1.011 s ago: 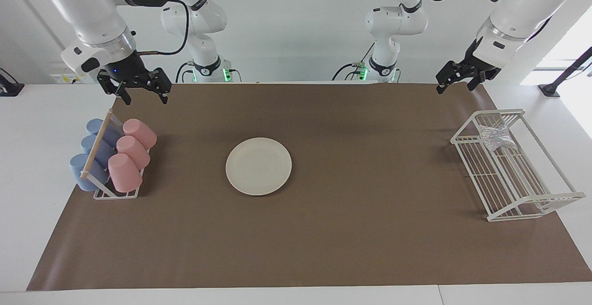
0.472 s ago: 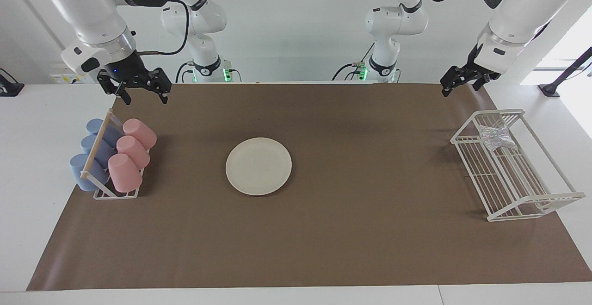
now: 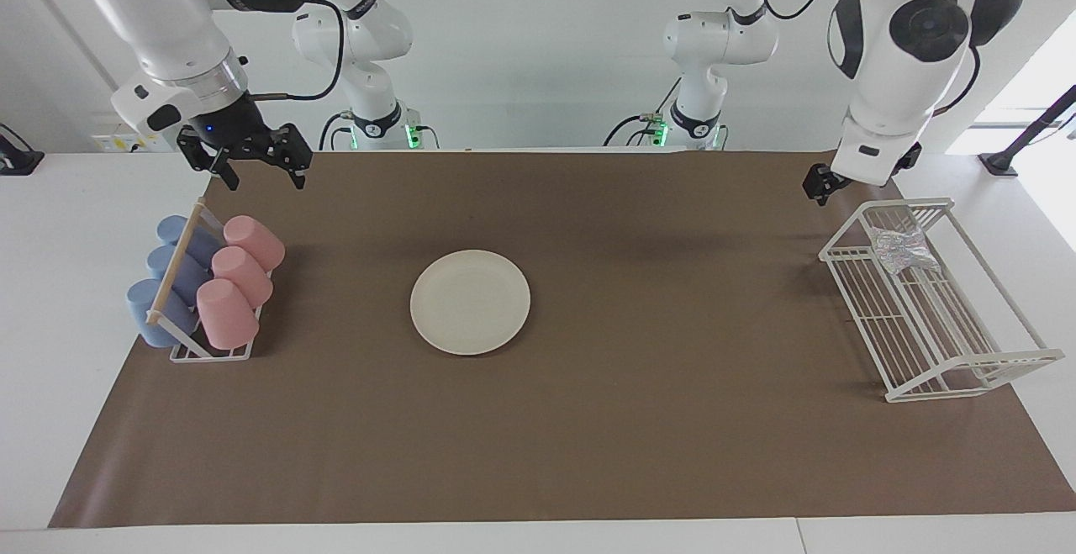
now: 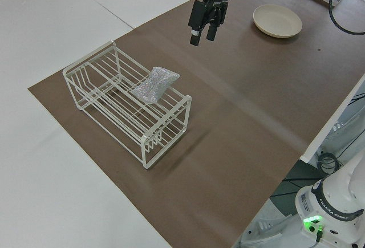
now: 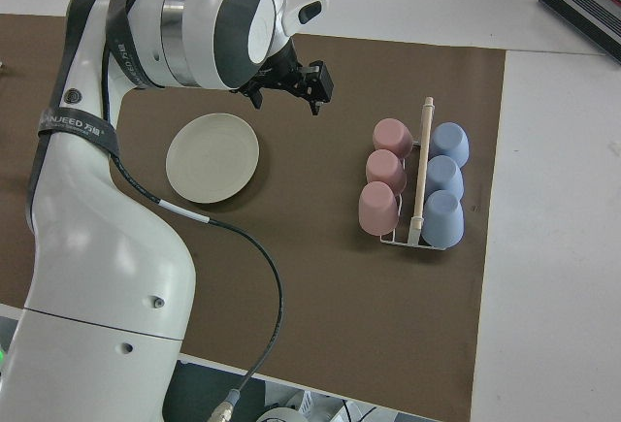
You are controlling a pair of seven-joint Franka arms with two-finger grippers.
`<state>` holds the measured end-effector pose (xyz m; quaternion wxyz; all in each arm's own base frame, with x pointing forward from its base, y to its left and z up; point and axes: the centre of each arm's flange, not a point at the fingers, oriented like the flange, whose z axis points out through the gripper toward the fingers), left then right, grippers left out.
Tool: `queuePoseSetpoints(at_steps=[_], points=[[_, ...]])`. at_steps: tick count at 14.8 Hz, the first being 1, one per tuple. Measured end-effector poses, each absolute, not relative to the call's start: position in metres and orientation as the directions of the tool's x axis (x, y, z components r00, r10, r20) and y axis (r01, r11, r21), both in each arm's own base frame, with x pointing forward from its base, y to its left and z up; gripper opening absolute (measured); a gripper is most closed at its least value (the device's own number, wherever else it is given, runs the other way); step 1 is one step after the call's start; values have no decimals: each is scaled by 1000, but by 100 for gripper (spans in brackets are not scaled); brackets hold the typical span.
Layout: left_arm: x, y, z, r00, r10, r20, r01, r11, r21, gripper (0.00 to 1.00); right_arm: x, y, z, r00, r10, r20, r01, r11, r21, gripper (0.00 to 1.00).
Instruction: Wipe plate with sponge
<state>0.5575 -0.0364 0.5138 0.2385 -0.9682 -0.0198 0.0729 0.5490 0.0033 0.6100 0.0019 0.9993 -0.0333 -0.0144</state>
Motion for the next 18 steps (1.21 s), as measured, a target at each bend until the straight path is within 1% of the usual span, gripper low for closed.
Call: queuePoseSetpoints(at_steps=[4, 7, 10, 12, 14, 15, 16, 17, 18], points=[[581, -27, 460, 982, 51, -180, -76, -770, -634, 100, 548, 24, 610, 976, -216, -32, -217, -976, -10, 100], [591, -25, 430, 982, 62, -180, -88, -690, -719, 100, 548, 31, 611, 932, -360, -48, -362, -931, -37, 100], [596, -24, 411, 981, 77, -176, -84, -650, -755, 100, 547, 43, 611, 866, -495, -64, -498, -866, -43, 100], [595, -21, 407, 980, 85, -178, -82, -644, -761, 100, 545, 55, 611, 813, -578, -70, -581, -813, -37, 100], [595, -18, 406, 980, 94, -175, -75, -642, -763, 97, 543, 71, 612, 757, -650, -73, -653, -757, -29, 100], [595, -17, 406, 980, 100, -170, -67, -641, -765, 97, 542, 78, 612, 733, -677, -74, -680, -733, -26, 100], [595, -17, 406, 981, 108, -161, -55, -639, -767, 93, 541, 84, 613, 714, -696, -76, -699, -714, -23, 100], [595, -17, 406, 982, 118, -149, -41, -638, -769, 81, 539, 89, 612, 698, -711, -81, -714, -699, -15, 100], [594, -16, 406, 982, 127, -139, -27, -636, -772, 66, 536, 92, 612, 685, -723, -89, -726, -688, -2, 100]])
